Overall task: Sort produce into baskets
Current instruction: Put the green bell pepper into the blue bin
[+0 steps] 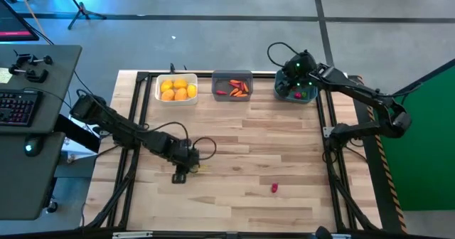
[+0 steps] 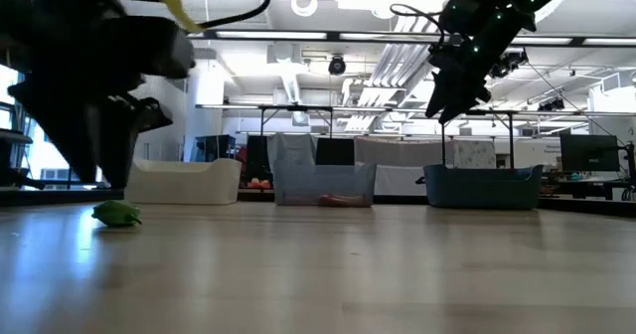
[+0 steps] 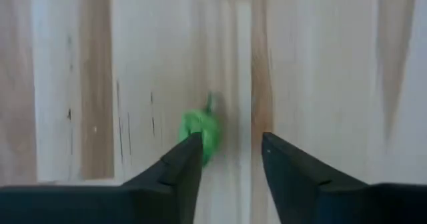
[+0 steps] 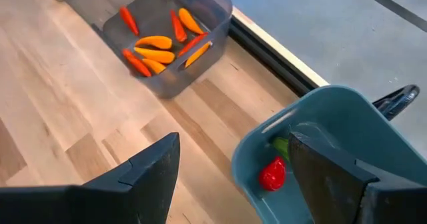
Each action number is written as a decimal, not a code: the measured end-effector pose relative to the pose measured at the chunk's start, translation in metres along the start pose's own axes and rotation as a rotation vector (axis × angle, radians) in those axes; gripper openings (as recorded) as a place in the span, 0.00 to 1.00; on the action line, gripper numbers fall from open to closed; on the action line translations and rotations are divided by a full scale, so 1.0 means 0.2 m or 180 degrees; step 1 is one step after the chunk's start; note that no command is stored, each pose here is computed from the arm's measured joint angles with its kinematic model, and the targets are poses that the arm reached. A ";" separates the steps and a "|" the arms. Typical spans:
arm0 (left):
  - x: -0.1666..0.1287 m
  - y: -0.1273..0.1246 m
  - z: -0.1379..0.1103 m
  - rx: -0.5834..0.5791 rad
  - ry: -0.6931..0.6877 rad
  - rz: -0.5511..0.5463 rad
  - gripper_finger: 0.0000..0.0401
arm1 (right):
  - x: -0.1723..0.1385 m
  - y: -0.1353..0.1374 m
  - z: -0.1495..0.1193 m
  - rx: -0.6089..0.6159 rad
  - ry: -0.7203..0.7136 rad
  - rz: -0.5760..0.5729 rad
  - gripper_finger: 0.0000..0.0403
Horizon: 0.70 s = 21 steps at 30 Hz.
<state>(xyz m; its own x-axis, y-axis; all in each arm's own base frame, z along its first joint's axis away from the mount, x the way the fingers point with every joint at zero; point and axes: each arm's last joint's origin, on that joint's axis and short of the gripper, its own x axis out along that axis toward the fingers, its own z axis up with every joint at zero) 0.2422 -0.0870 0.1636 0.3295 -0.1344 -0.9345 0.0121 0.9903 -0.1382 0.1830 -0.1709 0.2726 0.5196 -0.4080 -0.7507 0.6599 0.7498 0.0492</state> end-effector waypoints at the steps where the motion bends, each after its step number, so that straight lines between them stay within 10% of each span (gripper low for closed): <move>1: 0.01 -0.01 -0.01 0.0134 0.0066 0.0024 0.37 | 0.00 0.01 0.00 -0.0027 0.0014 0.0009 0.67; 8: 0.05 0.04 -0.07 0.0403 0.0348 0.0768 0.45 | 0.00 0.04 0.00 -0.0088 -0.0005 0.0061 0.67; 21: 0.07 -0.03 -0.07 0.0280 0.0289 0.0090 0.43 | 0.00 0.04 0.00 -0.0142 0.0009 0.0067 0.67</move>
<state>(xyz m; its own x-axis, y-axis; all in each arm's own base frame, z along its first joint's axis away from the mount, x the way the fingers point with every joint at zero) 0.2344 -0.0954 0.1465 0.2441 -0.1051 -0.9640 0.0881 0.9924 -0.0859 0.1885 -0.1648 0.2725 0.5314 -0.3904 -0.7518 0.6239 0.7807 0.0356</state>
